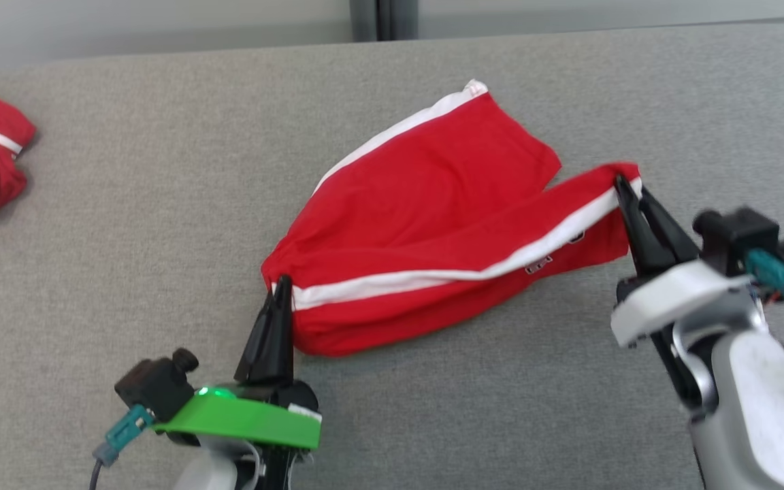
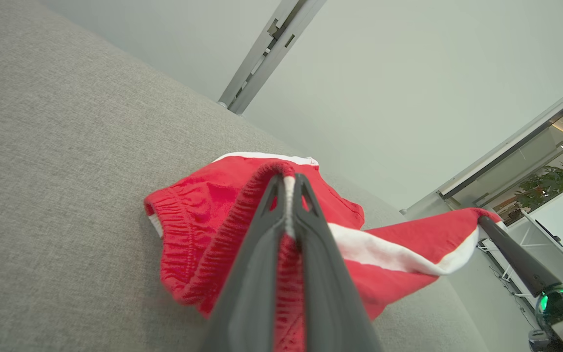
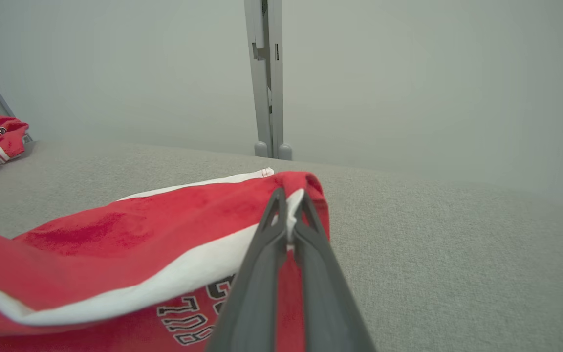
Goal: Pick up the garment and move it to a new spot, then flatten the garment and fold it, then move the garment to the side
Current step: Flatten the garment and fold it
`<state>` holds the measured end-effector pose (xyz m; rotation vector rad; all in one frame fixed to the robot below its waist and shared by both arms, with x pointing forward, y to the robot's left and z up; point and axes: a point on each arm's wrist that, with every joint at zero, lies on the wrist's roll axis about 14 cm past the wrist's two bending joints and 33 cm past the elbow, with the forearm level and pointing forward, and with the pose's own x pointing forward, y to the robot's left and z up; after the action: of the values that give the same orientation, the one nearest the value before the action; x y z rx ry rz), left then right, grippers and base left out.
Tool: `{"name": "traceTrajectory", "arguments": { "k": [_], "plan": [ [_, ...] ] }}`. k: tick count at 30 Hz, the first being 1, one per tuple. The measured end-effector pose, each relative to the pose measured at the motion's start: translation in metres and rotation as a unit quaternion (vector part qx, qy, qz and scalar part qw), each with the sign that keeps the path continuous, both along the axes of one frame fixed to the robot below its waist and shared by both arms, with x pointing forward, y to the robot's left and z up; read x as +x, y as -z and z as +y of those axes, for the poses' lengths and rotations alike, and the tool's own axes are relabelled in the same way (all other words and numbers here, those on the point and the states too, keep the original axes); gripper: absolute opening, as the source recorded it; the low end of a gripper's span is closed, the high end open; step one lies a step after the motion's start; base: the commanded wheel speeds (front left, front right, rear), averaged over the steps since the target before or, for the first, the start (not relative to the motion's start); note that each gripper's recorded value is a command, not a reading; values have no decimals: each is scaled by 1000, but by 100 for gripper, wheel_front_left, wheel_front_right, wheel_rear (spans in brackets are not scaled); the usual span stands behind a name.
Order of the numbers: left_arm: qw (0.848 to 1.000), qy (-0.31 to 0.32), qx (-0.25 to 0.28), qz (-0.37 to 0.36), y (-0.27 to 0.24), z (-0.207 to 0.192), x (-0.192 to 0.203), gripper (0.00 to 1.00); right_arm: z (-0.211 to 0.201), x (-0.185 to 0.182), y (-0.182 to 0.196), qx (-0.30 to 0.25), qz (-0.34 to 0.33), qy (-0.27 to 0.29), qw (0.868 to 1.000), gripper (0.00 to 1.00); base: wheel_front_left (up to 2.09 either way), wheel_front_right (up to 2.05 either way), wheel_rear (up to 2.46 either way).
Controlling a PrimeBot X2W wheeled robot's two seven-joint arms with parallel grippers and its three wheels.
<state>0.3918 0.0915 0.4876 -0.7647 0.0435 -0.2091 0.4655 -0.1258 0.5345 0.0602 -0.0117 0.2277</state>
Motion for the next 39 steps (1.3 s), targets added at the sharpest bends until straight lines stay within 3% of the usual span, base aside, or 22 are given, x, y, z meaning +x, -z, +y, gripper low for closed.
{"name": "traceTrajectory", "arguments": {
  "k": [8, 12, 23, 24, 25, 26, 27, 28, 29, 39],
  "plan": [
    [996, -62, -47, 37, 16, 31, 39, 0, 29, 77, 13, -67, 23, -50, 996, 0, 0, 0, 0],
    [994, -81, -58, 52, 23, 41, 53, 0, 49, 108, 26, -75, 42, -72, 994, 0, 0, 0, 0],
    [990, -100, -49, 87, 46, 54, 70, 0, 88, 155, 72, -103, 83, -112, 985, 0, 0, 0, 0],
    [990, -102, -47, 90, 48, 55, 71, 0, 89, 158, 74, -103, 84, -112, 985, 1, 0, 0, 0],
    [989, -103, -45, 93, 50, 56, 71, 0, 90, 162, 76, -103, 85, -111, 985, 15, 0, 0, 0],
    [989, -105, -44, 96, 51, 58, 71, 12, 92, 164, 78, -103, 85, -111, 985, 35, 0, 0, 0],
    [988, -106, -43, 99, 53, 58, 71, 33, 94, 166, 80, -102, 84, -112, 985, 100, 0, 0, 0],
    [988, -107, -39, 103, 55, 58, 70, 63, 96, 167, 80, -100, 82, -113, 985, 100, 0, 0, 0],
    [988, -106, -36, 103, 56, 57, 71, 100, 97, 168, 82, -99, 83, -113, 985, 100, 0, 0, 0],
    [991, -80, 55, 88, 54, 47, 61, 100, 85, 163, 77, -98, 74, -97, 988, 100, 0, 0, 0]
  ]
}}
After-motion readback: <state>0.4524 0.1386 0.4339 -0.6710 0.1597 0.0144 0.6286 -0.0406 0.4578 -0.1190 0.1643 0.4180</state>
